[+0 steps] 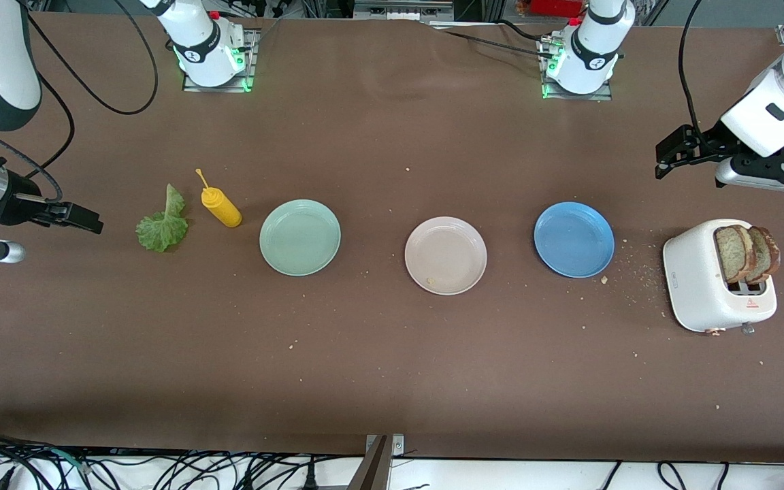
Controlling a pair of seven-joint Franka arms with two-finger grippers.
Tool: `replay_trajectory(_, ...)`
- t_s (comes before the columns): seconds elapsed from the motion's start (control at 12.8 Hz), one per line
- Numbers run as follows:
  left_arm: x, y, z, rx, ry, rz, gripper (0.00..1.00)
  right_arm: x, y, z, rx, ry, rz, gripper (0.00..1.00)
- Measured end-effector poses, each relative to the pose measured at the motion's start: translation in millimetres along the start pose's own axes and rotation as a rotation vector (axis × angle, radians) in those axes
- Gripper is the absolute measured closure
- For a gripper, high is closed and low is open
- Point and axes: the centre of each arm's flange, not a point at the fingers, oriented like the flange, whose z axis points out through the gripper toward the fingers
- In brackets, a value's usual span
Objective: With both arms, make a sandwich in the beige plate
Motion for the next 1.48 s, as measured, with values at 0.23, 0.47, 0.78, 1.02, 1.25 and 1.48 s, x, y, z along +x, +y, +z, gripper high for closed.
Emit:
replay_trajectory(0.23,0.0,0.0,0.0,0.000,0.000,0.000,0.00,0.0,0.0,0.0,0.000,0.000,0.000,0.00)
replay_trajectory(0.47,0.1,3.1,0.1,0.000,0.000,0.006,0.00,0.0,0.0,0.0,0.000,0.000,0.000,0.00)
replay_trajectory(0.78,0.1,6.4,0.2,0.000,0.000,0.011,0.00,0.1,0.0,0.0,0.000,0.000,0.000,0.00)
replay_trajectory(1.02,0.1,6.3,0.2,0.000,-0.001,0.011,0.00,0.1,0.0,0.0,0.000,0.000,0.000,0.00)
replay_trajectory(1.25,-0.5,6.3,0.7,0.000,-0.006,0.011,0.00,0.0,0.0,0.0,0.000,0.000,0.000,0.00)
replay_trajectory(1.48,-0.6,6.3,0.7,0.000,-0.007,0.011,0.00,0.0,0.0,0.0,0.000,0.000,0.000,0.00)
